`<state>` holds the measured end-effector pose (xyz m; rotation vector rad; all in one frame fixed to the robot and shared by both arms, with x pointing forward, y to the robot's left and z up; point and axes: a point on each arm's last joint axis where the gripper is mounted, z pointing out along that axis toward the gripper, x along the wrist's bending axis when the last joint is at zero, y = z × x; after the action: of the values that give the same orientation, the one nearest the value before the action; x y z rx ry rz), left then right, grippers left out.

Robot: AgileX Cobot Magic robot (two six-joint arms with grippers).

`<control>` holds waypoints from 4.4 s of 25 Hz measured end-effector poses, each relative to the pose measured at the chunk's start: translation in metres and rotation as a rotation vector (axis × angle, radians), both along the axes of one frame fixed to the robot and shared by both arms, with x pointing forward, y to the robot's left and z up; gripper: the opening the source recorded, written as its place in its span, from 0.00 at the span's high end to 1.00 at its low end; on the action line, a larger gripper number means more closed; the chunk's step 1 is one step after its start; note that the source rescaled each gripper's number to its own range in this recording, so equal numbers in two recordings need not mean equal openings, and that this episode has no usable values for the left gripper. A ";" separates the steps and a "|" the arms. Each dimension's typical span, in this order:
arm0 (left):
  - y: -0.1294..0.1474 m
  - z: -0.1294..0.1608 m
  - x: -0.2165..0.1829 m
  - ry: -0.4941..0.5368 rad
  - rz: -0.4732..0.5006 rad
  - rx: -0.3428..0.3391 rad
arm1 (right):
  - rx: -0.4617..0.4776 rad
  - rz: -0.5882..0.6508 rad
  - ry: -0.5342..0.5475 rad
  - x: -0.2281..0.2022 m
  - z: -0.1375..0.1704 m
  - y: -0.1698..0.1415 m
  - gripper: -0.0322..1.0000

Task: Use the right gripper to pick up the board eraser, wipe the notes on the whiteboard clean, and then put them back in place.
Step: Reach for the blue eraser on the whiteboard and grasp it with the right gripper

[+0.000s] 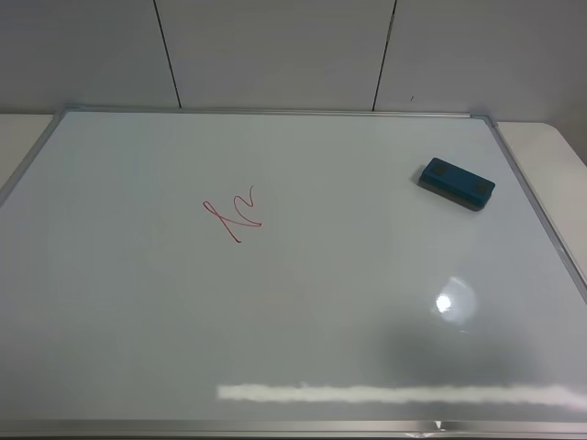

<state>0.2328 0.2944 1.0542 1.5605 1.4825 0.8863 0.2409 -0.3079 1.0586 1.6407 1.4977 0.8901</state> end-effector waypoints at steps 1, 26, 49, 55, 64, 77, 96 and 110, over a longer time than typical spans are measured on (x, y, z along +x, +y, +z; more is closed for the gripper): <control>0.000 0.000 0.000 0.000 0.000 0.000 | -0.005 0.002 0.039 0.005 0.001 0.000 0.00; 0.000 0.000 0.000 0.000 0.000 0.000 | -0.279 0.583 0.539 0.302 0.030 0.040 0.00; 0.000 0.000 0.000 0.000 0.000 0.000 | -0.262 0.710 0.694 0.392 -0.095 0.029 0.00; 0.000 0.000 0.000 0.000 0.000 0.000 | -0.270 0.741 0.671 0.407 -0.117 0.026 0.00; 0.000 0.000 0.000 0.000 0.000 0.000 | -0.208 0.766 0.670 0.423 -0.132 0.027 0.00; 0.000 0.000 0.000 0.000 0.000 0.000 | -0.181 0.775 0.708 0.423 -0.146 0.028 0.00; 0.000 0.000 0.000 0.000 0.000 0.000 | -0.204 0.785 0.724 0.422 -0.148 0.026 0.00; 0.000 0.000 0.000 0.000 0.000 0.000 | -0.218 0.783 0.737 0.422 -0.148 0.025 0.94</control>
<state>0.2328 0.2944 1.0542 1.5605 1.4825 0.8863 0.6625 -0.2833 0.9102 1.2552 2.7437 0.4506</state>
